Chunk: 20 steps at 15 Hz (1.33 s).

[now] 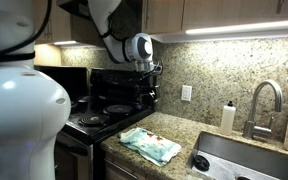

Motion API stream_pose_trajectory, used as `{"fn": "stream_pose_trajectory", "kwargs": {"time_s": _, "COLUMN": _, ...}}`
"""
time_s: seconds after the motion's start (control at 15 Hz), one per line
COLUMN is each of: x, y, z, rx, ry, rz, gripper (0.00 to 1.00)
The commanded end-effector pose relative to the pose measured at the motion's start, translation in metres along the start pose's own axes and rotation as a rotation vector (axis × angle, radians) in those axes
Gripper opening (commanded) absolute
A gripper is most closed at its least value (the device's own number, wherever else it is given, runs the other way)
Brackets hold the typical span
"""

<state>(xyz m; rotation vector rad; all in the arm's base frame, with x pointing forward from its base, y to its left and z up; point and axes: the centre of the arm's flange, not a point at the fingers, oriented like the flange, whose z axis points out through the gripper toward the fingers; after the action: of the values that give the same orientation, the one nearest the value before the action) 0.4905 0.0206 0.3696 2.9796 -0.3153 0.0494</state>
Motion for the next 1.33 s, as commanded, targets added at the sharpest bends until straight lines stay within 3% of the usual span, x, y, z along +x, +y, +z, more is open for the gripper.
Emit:
{"fn": "stream_pose_trajectory", "kwargs": {"time_s": 0.0, "x": 0.001, "y": 0.0, "z": 0.001, "rx": 0.0, "ry": -0.002, "rz": 0.001, "gripper": 1.0}}
{"fn": "stream_pose_trajectory", "kwargs": {"time_s": 0.2, "x": -0.001, "y": -0.006, "z": -0.006, "rx": -0.003, "ry": 0.017, "rz": -0.013, "gripper": 1.0}}
{"fn": "stream_pose_trajectory", "kwargs": {"time_s": 0.4, "x": -0.004, "y": -0.016, "z": 0.014, "rx": -0.024, "ry": -0.013, "rz": -0.044, "gripper": 1.0}}
{"fn": "stream_pose_trajectory", "kwargs": {"time_s": 0.73, "x": 0.001, "y": -0.014, "z": 0.067, "rx": -0.01, "ry": -0.067, "rz": -0.064, "gripper": 1.0}}
{"fn": "stream_pose_trajectory", "kwargs": {"time_s": 1.27, "x": 0.011, "y": 0.027, "z": 0.159, "rx": 0.06, "ry": -0.084, "rz": -0.014, "gripper": 1.0}}
